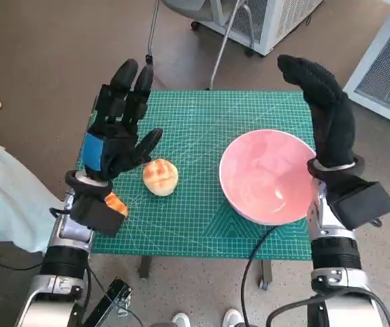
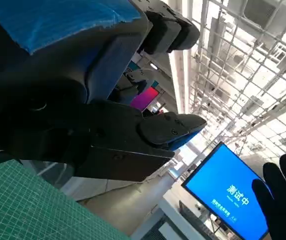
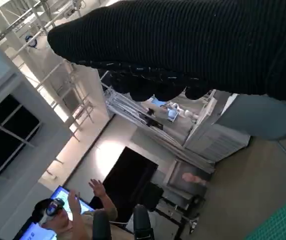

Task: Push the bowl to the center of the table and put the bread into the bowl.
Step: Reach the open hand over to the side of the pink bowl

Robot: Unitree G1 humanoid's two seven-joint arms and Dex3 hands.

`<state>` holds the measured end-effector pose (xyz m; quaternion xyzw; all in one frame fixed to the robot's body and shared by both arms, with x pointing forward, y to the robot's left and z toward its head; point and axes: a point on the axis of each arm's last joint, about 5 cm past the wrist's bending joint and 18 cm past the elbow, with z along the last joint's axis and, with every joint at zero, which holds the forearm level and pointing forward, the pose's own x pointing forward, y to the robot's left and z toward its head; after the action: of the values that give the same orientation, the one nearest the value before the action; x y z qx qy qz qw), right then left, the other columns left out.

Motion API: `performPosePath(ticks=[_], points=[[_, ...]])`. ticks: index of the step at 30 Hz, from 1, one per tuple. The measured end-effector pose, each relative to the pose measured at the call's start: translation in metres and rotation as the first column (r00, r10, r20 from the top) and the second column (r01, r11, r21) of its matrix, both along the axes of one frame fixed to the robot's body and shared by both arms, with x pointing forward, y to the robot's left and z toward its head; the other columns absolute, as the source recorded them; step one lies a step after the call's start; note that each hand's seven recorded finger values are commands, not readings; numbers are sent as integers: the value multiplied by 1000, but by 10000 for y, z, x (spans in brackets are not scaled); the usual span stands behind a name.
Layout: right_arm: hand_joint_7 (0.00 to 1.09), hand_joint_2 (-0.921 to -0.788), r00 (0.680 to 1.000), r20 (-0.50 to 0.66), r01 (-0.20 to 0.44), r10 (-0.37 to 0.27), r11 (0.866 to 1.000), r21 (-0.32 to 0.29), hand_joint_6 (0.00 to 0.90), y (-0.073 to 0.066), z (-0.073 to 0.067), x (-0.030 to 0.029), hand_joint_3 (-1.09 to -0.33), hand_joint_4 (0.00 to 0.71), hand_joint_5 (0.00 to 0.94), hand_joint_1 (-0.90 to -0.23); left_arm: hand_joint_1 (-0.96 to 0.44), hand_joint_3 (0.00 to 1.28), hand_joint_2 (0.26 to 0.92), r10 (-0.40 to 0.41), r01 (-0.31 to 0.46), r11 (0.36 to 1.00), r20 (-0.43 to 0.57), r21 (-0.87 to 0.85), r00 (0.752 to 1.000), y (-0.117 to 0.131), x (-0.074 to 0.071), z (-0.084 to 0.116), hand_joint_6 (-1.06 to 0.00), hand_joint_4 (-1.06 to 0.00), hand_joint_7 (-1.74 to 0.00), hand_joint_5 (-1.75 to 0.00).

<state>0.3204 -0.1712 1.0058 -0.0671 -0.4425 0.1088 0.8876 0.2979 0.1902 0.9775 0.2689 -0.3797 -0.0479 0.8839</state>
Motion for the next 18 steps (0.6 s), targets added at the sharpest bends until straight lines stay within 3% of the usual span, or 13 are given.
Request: performPosePath(ticks=[10,18], points=[[777,-921,1000,3,21,-21,1000,5,3,-84,6,-5,-718,324,2,-570,-146,465,921,-1,1,1000,1,0,1000,-2,0,1,-6,-81,-363,-1],[715,-921,990,-51,135,-132,990,48,41,-511,-121,-56,-703,330,3,-557,-136,464,921,0,0,1000,15,4,1000,8,-5,28,-12,-82,-367,-1]])
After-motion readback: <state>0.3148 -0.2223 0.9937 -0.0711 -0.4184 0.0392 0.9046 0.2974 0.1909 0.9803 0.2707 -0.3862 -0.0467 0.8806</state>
